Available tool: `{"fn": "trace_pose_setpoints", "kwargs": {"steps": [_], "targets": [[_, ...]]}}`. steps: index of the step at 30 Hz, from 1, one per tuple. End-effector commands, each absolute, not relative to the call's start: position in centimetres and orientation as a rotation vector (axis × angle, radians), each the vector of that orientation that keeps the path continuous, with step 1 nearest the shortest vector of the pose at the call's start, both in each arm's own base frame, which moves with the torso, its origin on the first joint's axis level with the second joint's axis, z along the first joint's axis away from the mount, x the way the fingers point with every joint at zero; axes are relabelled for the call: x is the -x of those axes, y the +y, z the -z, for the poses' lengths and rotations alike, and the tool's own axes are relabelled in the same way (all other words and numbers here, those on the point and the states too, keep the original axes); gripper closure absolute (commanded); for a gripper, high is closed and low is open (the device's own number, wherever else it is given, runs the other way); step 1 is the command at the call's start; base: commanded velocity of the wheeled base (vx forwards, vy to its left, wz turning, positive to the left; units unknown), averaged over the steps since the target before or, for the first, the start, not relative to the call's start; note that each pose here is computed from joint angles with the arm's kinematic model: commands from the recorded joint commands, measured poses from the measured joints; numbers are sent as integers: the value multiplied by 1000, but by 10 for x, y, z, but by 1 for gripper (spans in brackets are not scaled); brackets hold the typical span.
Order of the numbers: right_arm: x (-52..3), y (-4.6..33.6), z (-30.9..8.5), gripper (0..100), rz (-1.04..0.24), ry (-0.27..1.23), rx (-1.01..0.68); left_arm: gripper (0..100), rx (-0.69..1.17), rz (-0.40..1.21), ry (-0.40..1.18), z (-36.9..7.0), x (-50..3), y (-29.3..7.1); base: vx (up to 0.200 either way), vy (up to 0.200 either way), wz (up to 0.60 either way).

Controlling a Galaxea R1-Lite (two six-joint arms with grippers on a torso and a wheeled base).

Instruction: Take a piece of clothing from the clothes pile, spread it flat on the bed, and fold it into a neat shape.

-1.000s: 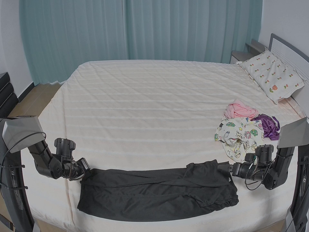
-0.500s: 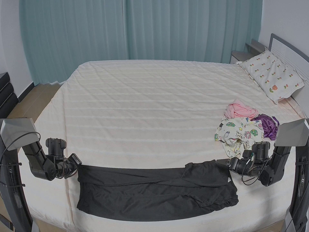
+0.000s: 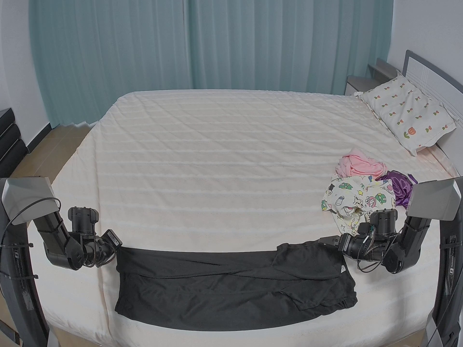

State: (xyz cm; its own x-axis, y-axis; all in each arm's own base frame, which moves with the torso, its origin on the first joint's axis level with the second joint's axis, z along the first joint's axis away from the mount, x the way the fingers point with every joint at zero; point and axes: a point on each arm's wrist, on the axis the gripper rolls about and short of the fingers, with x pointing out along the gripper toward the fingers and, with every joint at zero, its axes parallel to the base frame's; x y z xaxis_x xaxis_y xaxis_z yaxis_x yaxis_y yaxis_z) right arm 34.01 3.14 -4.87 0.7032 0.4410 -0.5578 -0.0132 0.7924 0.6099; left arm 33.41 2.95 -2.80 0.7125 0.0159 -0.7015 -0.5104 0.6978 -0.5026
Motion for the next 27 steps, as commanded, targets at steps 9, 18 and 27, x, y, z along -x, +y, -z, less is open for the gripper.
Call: {"fn": "trace_pose_setpoints", "kwargs": {"steps": [9, 18, 27], "targets": [[-345, 30, 50, 100, -237, 741, -606, 100, 756, -336, 727, 30, -335, 33, 0, 0, 0], [-354, 25, 48, 100, -227, 704, -611, 100, 754, -326, 700, 32, -338, 34, 0, 0, 0], [-364, 20, 43, 100, -198, 672, -674, 100, 745, -326, 695, 34, -341, 34, 0, 0, 0]]}}
